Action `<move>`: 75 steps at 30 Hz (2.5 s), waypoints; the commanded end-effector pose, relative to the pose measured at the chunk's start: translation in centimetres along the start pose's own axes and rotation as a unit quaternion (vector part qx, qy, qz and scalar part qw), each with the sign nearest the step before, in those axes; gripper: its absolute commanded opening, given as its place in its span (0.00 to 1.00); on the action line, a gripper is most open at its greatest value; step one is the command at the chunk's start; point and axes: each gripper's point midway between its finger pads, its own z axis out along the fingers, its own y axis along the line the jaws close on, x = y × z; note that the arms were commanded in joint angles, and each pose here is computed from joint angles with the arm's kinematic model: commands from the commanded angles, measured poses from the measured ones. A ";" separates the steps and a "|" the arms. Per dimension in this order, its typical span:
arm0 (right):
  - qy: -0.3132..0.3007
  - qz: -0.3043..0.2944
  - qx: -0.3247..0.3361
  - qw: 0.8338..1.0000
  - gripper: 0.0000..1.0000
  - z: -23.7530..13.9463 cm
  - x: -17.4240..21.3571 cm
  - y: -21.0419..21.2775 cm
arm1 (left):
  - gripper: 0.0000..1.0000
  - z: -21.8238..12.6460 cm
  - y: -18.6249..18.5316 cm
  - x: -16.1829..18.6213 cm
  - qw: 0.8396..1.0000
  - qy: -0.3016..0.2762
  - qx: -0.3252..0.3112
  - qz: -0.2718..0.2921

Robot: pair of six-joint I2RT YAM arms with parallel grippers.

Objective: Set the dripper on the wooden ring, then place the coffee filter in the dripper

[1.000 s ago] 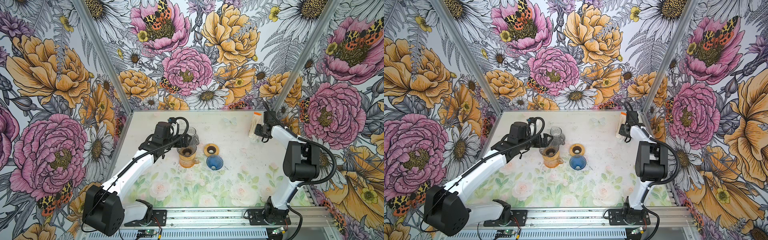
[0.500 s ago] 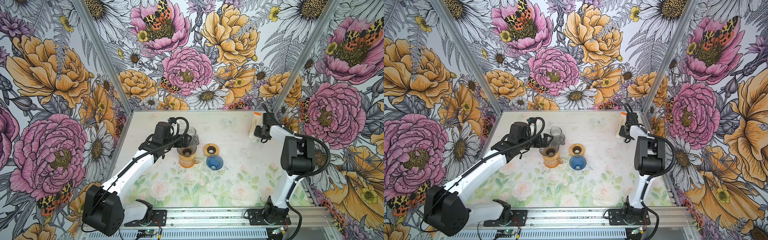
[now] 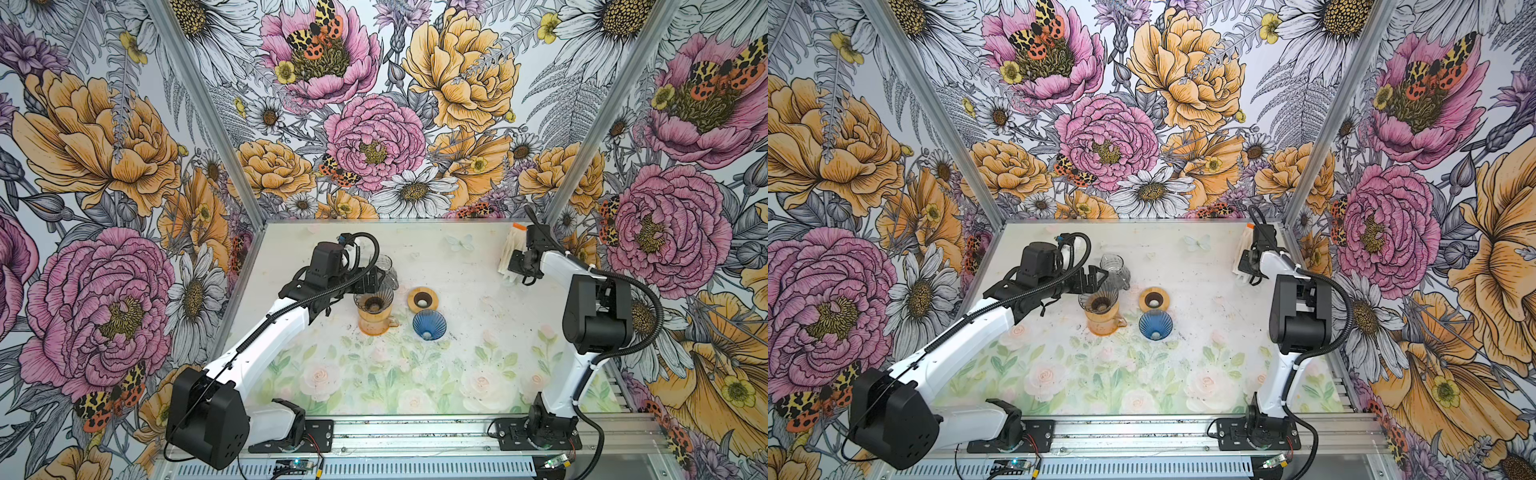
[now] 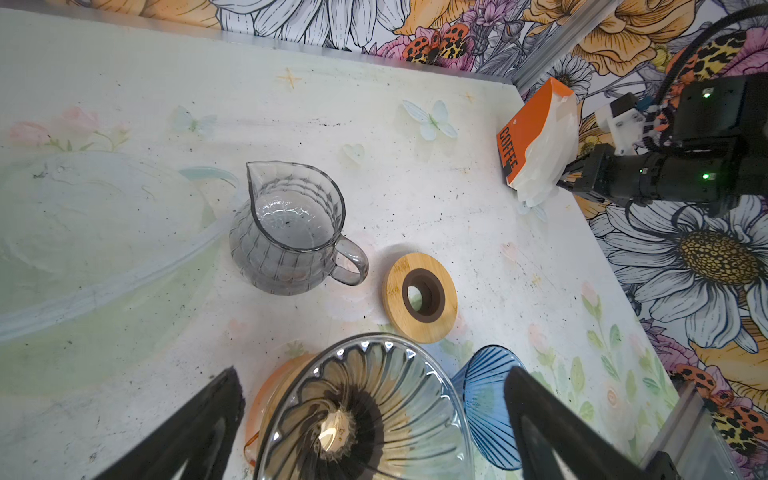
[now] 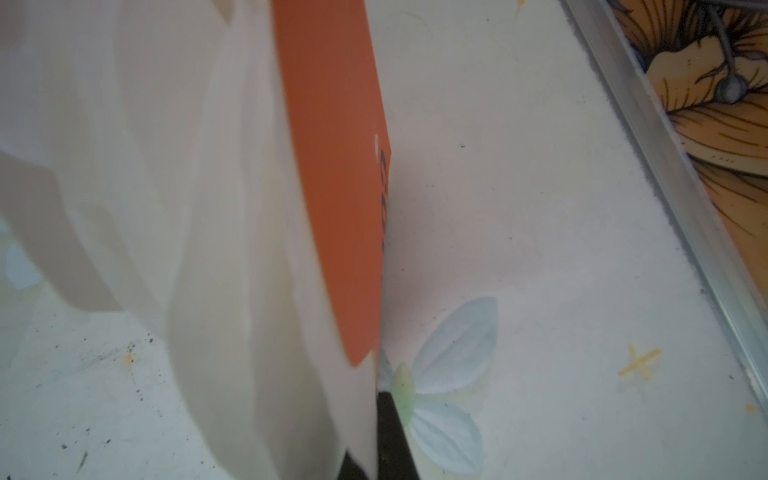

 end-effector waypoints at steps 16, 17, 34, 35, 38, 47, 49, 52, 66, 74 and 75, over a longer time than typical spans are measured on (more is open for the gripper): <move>-0.012 0.002 -0.019 1.000 0.12 -1.1 -0.5 0.7 | 0.99 0.2 -0.9 -0.9 1.000 -0.003 0.012 0.001; -0.010 0.003 -0.021 1.000 0.13 -1.1 -0.4 0.7 | 0.99 0.2 -0.9 -0.8 1.000 -0.002 0.013 0.001; 0.006 0.016 -0.024 1.000 0.11 -1.1 1.3 1.1 | 0.99 0.7 -1.0 -0.9 1.000 0.002 0.016 0.003; 0.006 0.016 -0.025 1.000 0.13 -1.0 1.3 1.2 | 0.99 0.8 -1.0 -0.7 1.000 0.004 0.015 0.002; 0.004 0.018 -0.025 1.000 0.14 -1.1 1.1 1.2 | 0.99 0.8 -1.0 -0.7 1.000 0.005 0.015 0.002; 0.002 0.014 -0.018 1.000 0.00 -0.6 0.6 1.2 | 0.99 0.7 -0.8 -0.5 1.000 0.005 0.013 0.002; -0.001 0.014 -0.018 1.000 0.00 -0.8 0.5 1.1 | 0.99 0.6 -0.8 -0.5 1.000 0.004 0.013 0.001; -0.005 0.014 -0.021 1.000 0.00 -1.4 0.3 1.2 | 0.99 0.7 -0.8 -0.4 1.000 0.006 0.013 0.001; -0.016 0.015 -0.028 0.999 0.00 -4.8 0.3 1.2 | 0.99 0.9 -0.9 -0.4 1.000 0.008 0.015 0.000; 0.013 0.023 -0.017 1.000 0.00 -4.0 2.7 0.5 | 0.99 1.0 -0.9 -0.2 1.000 0.011 0.015 -0.001; 0.014 0.025 -0.015 0.999 0.01 -3.8 2.9 0.4 | 0.99 0.9 -0.9 -0.2 1.000 0.011 0.016 0.000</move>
